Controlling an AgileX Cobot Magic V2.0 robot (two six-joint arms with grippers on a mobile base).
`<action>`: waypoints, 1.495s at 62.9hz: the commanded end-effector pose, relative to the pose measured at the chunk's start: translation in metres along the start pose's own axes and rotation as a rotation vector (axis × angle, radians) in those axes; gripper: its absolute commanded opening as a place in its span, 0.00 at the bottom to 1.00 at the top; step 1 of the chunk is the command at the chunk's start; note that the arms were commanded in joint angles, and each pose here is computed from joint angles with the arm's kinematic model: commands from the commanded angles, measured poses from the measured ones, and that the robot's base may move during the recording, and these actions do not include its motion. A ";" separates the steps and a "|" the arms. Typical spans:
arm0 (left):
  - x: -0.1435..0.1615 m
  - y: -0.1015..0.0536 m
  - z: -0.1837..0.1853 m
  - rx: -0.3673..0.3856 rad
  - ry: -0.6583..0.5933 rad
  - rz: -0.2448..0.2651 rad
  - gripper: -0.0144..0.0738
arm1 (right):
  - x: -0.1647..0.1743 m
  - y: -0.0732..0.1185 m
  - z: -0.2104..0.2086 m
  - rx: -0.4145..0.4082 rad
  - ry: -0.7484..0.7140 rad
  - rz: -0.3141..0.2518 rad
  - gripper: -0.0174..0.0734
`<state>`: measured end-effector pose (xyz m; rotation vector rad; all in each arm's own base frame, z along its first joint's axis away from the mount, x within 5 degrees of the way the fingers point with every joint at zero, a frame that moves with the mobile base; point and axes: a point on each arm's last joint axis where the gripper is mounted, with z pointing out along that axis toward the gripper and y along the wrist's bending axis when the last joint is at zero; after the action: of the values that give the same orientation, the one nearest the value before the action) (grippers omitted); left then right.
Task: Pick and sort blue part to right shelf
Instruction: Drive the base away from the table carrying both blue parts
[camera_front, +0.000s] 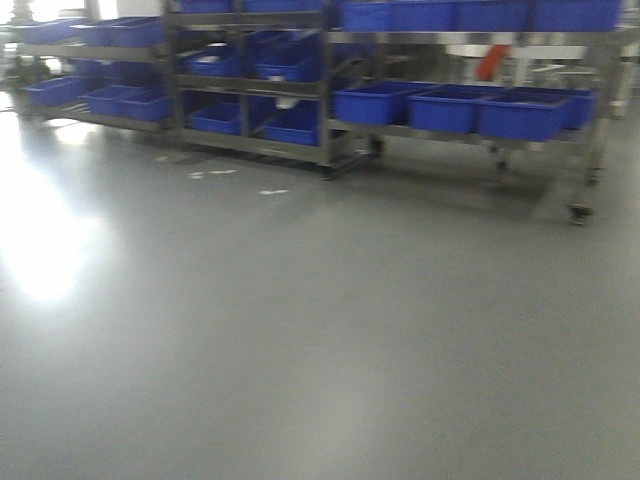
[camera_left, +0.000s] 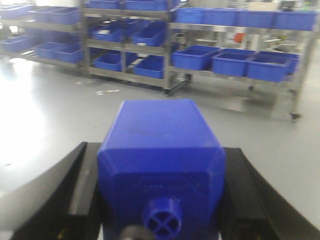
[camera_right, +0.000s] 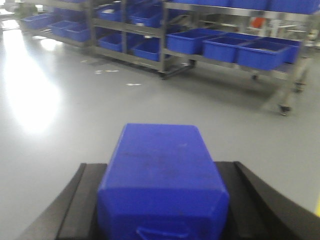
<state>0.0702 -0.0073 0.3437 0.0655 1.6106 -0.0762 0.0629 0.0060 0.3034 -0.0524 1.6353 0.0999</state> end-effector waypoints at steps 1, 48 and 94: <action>-0.017 0.000 -0.002 -0.004 -0.114 -0.004 0.58 | -0.017 0.000 -0.002 0.003 -0.113 -0.013 0.64; -0.017 0.000 -0.002 -0.004 -0.114 -0.004 0.58 | -0.017 0.000 -0.002 0.003 -0.113 -0.013 0.64; -0.017 0.000 -0.002 -0.004 -0.112 -0.004 0.58 | -0.017 0.000 -0.002 0.003 -0.113 -0.013 0.64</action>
<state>0.0702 -0.0073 0.3437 0.0655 1.6106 -0.0762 0.0629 0.0060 0.3032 -0.0525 1.6370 0.0998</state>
